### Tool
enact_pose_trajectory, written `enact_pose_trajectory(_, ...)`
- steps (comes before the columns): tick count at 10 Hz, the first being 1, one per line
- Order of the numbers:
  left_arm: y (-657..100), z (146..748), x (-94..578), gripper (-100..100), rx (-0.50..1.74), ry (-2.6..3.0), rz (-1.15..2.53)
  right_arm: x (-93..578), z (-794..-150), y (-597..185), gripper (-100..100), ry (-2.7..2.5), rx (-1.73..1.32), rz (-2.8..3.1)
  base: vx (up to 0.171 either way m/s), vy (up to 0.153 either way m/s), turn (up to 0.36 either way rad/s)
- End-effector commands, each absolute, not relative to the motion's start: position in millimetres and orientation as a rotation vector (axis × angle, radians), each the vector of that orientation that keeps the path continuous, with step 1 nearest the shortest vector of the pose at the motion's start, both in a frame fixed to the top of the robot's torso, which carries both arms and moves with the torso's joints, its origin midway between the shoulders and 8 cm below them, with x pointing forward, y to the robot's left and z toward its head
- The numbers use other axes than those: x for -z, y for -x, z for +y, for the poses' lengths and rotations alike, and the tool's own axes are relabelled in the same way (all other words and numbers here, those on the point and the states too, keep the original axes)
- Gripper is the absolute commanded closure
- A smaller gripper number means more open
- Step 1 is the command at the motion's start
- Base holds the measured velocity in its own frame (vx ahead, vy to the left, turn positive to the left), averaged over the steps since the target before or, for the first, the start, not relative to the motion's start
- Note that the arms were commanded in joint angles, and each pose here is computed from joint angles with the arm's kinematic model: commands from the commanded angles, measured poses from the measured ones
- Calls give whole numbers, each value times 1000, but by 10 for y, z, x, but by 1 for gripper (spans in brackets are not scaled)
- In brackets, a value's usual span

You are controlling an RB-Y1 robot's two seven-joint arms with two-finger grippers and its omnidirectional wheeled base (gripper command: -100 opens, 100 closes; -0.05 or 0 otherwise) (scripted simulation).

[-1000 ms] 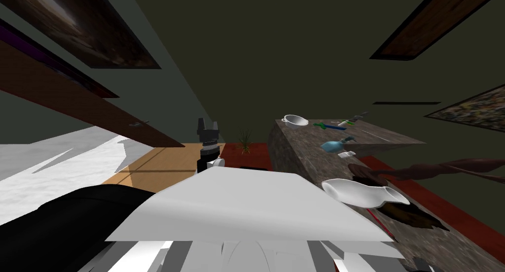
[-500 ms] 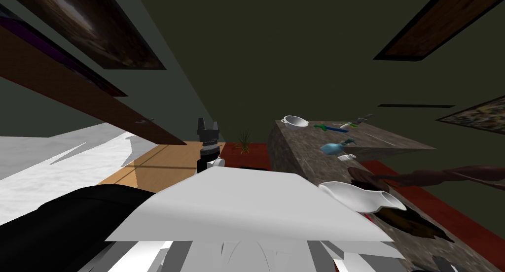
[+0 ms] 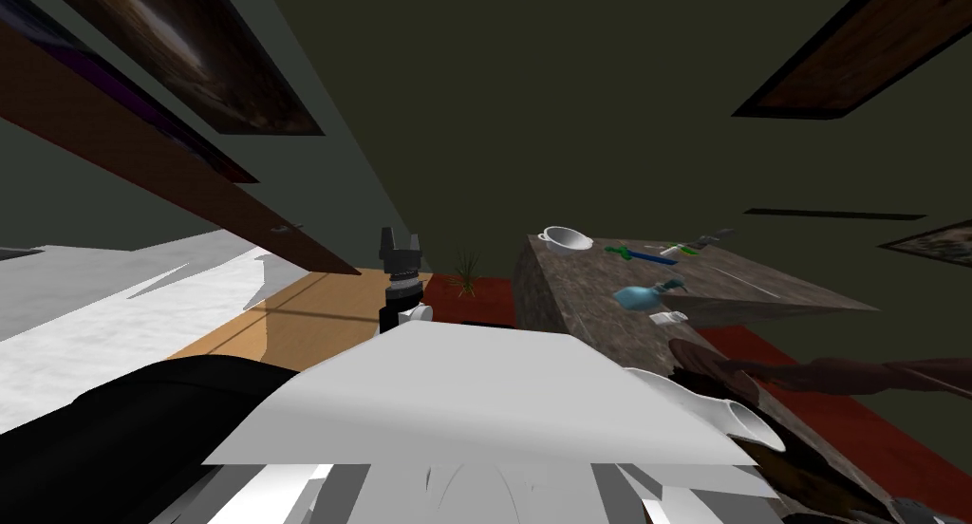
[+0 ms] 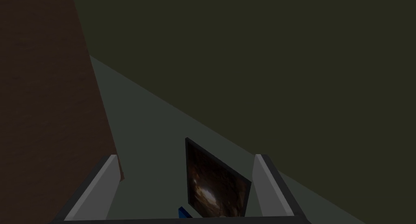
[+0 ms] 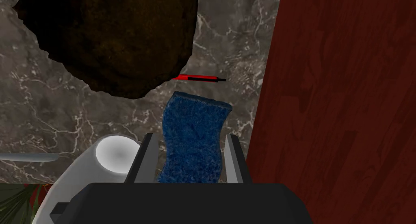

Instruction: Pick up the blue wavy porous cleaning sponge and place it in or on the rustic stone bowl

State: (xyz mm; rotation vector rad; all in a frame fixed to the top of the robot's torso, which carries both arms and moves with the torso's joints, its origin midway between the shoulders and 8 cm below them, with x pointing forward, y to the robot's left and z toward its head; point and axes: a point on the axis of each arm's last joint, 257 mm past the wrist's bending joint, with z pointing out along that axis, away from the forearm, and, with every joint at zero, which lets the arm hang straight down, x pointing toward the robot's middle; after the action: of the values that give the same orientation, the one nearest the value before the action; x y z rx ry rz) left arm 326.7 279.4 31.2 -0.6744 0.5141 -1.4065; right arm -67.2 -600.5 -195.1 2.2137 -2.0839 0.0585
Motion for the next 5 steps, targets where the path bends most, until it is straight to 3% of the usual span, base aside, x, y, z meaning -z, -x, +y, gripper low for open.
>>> enact_pose_trajectory(1, -3267, 2794, -312, 0, 1407, 674, 514, 1886, -6178, 659, 100, -2203, -114, -2058, 95, -158, 81)
enact_pose_trajectory(2, -3267, 2794, -312, 0, 1407, 674, 514, 1857, -6249, 643, 100, -2199, -142, -2046, 128, -178, 98)
enact_pose_trajectory(3, -3266, 2794, -311, 0, 1406, 674, 514, 1875, -6215, 660, 100, -2202, -120, -2055, 61, -85, 40)
enact_pose_trajectory(4, -3267, 2793, -312, 0, 1407, 675, 514, 1868, -6234, 650, -100, -2203, -129, -2050, 11, -19, 6)
enact_pose_trajectory(5, -3267, 2793, -312, 0, 1407, 675, 514, 1869, -6234, 646, -100, -2204, -130, -2050, 6, -8, 2)
